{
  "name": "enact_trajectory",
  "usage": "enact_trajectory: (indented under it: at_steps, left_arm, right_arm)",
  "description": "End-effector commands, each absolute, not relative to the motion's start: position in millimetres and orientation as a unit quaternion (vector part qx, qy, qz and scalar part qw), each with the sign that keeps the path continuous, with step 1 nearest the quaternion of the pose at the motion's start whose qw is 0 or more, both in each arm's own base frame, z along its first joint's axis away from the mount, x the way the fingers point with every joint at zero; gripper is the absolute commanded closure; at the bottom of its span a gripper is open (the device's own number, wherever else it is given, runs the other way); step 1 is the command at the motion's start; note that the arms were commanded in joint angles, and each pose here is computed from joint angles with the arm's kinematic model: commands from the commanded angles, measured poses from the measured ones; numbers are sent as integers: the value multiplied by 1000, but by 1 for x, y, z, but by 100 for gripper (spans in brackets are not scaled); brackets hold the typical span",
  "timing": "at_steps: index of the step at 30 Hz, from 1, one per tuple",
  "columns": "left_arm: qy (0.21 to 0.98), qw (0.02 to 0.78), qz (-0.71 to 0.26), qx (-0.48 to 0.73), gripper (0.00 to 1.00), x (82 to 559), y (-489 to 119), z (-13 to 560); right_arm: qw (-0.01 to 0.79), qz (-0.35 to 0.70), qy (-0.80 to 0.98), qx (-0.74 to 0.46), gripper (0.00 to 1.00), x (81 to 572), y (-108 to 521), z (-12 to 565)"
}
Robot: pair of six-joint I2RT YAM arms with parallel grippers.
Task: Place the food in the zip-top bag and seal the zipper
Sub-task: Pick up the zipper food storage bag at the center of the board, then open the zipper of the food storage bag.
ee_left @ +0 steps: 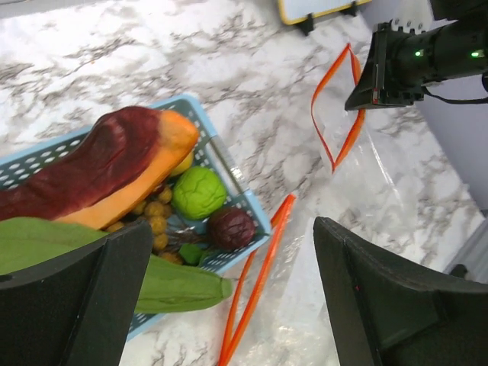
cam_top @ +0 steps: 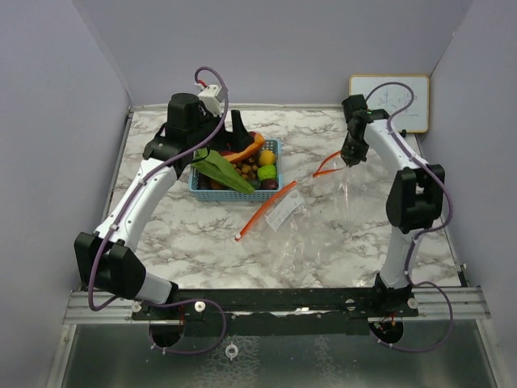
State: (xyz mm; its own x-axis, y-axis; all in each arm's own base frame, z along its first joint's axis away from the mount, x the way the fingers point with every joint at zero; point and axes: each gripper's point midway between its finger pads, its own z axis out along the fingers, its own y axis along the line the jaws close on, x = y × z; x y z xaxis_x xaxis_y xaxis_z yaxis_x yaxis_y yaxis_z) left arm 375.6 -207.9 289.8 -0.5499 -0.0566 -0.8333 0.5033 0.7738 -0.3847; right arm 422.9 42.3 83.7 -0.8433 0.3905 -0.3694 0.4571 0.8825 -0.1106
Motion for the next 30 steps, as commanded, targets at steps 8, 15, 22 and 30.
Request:
enact_trajectory:
  at_steps: [8,15,22,30]
  left_arm:
    - [757,412,-488,140,23,376,-292,342]
    - [751,408,-495,159,22,375,-337,352]
    - [776,385,-470,169,24,365,-363,322]
    - [812,382,-414,149,30,375,-358,286]
  right_arm:
    - [395,121,911,-22,98,419,143,259]
    - [417,160,891,-81,98,398,182,294]
    - [425,186,881,-92,98,388,191,307]
    - [430,221,869,-108,98,372,203,327]
